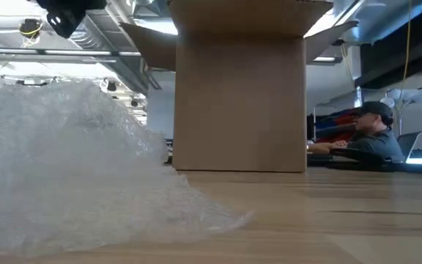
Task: Wrap mug
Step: Wrap the green mug with the bubble wrap
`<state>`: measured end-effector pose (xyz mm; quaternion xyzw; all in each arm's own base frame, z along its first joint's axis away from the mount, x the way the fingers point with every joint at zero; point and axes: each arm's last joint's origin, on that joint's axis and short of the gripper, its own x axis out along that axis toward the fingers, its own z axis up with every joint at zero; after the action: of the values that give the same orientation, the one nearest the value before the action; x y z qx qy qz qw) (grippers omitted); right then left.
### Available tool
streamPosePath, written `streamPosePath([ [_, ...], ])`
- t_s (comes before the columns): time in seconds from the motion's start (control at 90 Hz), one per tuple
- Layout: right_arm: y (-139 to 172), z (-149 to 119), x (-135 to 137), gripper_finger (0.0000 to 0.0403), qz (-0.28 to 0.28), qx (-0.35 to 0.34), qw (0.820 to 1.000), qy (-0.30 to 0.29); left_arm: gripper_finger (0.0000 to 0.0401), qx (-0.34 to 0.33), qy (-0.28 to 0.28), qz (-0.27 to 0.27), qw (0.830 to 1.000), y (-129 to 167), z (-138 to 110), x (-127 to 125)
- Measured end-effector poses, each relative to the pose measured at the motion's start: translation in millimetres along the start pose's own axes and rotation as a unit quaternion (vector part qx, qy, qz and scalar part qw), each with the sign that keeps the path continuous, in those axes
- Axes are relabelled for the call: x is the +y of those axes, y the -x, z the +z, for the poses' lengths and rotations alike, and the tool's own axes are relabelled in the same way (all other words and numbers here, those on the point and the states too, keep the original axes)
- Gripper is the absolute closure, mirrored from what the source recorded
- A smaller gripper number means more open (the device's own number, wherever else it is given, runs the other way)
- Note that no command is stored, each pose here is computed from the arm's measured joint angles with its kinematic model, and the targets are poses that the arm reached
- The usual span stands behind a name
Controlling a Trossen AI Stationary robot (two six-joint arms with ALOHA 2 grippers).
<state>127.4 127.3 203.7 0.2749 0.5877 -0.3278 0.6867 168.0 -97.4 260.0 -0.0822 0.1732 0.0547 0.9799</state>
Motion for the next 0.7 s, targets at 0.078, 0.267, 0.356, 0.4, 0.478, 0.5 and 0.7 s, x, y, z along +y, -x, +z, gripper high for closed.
streamPosePath([
  [0.078, 0, 0, 0, 0.0354, 0.002, -0.001, 1.000, 0.001, 0.0401, -0.001, -0.014, 0.000, 1.000, 0, 0, 0],
  [0.267, 5, 1, 2, 0.0393, 0.006, -0.009, 1.000, 0.010, 0.0401, -0.008, -0.037, -0.001, 0.999, 1, 2, 1],
  [0.356, 11, 2, 3, 0.0397, 0.005, -0.008, 1.000, 0.010, 0.0401, -0.014, -0.039, -0.003, 0.999, 5, 5, 2],
  [0.4, 15, 3, 3, 0.0397, 0.002, -0.009, 1.000, 0.010, 0.0401, -0.019, -0.036, -0.005, 0.999, 7, 6, 4],
  [0.478, 23, 4, 2, 0.0399, -0.006, -0.015, 1.000, 0.012, 0.0401, -0.022, -0.031, -0.006, 0.999, 13, 8, 7],
  [0.5, 25, 5, 2, 0.0399, -0.007, -0.019, 1.000, 0.012, 0.0401, -0.019, -0.029, -0.005, 0.999, 15, 8, 9],
  [0.7, 49, 22, 9, 0.0401, 0.014, -0.066, 0.998, 0.003, 0.0401, 0.053, -0.003, 0.049, 0.997, 23, -8, 25],
])
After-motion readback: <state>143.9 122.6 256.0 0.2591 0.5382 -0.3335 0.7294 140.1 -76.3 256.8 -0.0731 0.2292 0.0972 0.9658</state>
